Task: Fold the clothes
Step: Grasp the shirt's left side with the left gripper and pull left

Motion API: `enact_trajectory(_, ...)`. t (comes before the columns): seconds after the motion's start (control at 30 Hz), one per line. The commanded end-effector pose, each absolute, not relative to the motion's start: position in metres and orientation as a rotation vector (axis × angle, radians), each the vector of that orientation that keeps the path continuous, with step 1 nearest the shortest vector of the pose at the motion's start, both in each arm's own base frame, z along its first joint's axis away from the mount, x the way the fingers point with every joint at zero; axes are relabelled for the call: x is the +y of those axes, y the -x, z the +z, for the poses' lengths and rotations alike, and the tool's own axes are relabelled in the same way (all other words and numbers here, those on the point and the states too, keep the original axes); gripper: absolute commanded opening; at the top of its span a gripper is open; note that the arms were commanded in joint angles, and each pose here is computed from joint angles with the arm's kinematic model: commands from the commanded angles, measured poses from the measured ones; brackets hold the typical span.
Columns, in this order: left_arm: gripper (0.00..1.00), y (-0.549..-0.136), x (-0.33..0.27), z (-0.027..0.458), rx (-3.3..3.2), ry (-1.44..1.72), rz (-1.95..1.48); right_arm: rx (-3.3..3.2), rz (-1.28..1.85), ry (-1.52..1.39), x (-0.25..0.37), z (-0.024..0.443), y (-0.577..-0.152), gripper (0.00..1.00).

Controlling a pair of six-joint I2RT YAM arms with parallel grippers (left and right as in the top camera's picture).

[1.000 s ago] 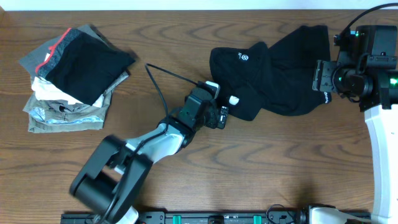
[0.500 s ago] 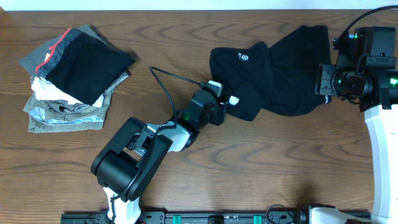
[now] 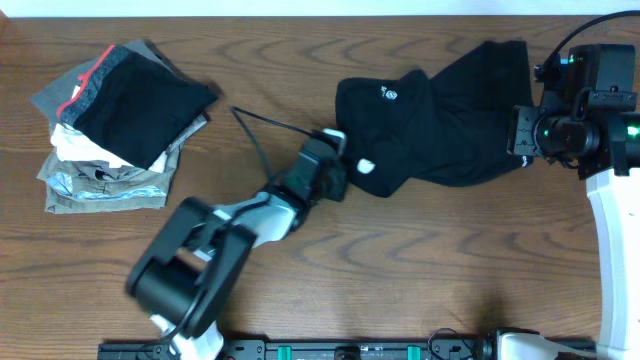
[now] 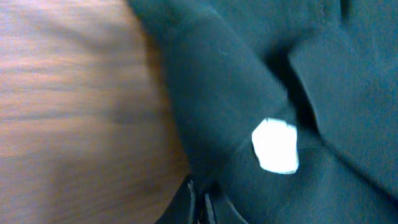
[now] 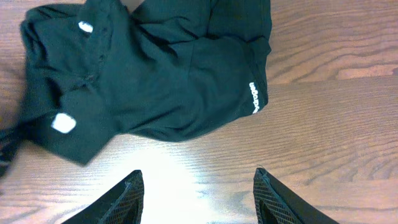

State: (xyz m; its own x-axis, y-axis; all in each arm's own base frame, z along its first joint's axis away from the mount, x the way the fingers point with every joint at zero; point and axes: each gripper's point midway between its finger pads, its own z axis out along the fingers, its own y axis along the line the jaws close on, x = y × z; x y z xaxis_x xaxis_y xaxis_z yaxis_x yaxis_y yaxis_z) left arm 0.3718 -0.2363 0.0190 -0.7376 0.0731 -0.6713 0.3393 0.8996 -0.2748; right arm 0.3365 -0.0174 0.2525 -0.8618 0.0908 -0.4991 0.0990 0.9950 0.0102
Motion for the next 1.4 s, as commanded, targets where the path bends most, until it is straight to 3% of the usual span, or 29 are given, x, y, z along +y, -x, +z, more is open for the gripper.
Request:
enact_trajectory(0.0,0.06,-0.398,-0.187,0.07,2.287,-0.147,-0.394,2.588,-0.052,-0.145,-0.025,0.262,-0.336,0.55)
enact_trajectory(0.2,0.06,-0.422,-0.08,0.137,2.151,0.059,-0.214,2.588,-0.052,-0.145,-0.025,0.262,-0.336,0.56)
enact_trajectory(0.23,0.19,-0.423,-0.068,0.142,2.138,0.092,-0.202,2.589,-0.052,-0.145,-0.025,0.262,-0.336,0.56)
enact_trajectory(0.27,0.59,-0.422,-0.057,0.145,2.137,0.128,-0.199,2.589,-0.052,-0.145,-0.025,0.262,-0.336,0.56)
enact_trajectory(0.3,0.81,-0.42,-0.055,0.144,2.148,0.13,-0.213,2.59,-0.052,-0.145,-0.025,0.262,-0.336,0.56)
enact_trajectory(0.33,0.96,-0.415,-0.057,0.14,2.176,0.12,-0.249,2.591,-0.052,-0.145,-0.025,0.261,-0.336,0.56)
enact_trajectory(0.53,0.98,-0.373,-0.091,0.101,2.414,0.124,-0.455,2.604,-0.052,-0.145,-0.025,0.26,-0.333,0.56)
enact_trajectory(0.87,0.98,-0.33,-0.19,0.092,2.485,-0.198,-0.624,2.609,-0.055,-0.146,-0.026,0.259,-0.333,0.58)
enact_trajectory(1.17,0.99,-0.322,-0.29,0.081,2.344,-0.388,-0.813,2.622,-0.054,-0.147,-0.026,0.256,-0.33,0.58)
enact_trajectory(1.37,0.99,-0.334,-0.3,0.037,2.353,-0.377,-0.703,2.631,-0.055,-0.147,-0.026,0.255,-0.328,0.58)
